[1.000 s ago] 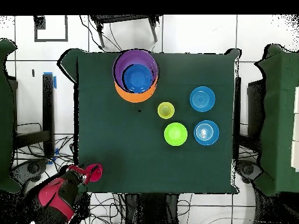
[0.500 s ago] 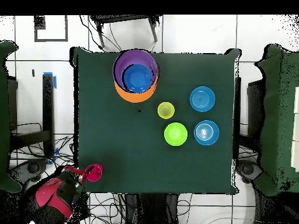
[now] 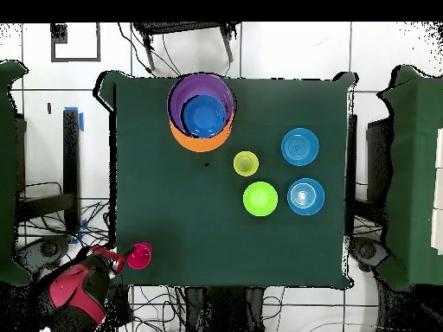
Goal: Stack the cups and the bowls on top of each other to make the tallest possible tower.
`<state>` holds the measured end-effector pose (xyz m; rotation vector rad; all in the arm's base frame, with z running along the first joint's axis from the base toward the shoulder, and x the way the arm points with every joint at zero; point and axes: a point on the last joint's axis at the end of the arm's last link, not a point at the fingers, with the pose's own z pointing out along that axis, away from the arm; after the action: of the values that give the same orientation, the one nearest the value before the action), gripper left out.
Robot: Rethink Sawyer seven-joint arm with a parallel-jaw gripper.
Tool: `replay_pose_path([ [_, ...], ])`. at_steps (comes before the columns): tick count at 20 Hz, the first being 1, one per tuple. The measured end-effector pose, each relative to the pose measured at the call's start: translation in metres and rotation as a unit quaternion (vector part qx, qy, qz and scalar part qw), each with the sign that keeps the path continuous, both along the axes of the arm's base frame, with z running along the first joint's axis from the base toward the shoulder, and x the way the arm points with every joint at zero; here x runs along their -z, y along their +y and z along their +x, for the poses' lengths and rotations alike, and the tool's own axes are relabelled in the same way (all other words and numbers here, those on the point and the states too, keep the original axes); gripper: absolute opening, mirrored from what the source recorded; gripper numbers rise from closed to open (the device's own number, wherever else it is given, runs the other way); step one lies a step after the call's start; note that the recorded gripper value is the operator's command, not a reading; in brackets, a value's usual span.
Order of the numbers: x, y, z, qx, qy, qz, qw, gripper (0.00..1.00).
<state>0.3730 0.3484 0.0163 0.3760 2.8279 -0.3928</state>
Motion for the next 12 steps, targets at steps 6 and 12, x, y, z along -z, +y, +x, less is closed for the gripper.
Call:
replay_pose_path([
  [6,-0.0002,0.0034,-0.0019,-0.001,-0.001,0.001,1.0000,1.00],
  [12,0.0028,0.0022,-0.0033,0.000,0.001,-0.001,1.0000,1.00],
])
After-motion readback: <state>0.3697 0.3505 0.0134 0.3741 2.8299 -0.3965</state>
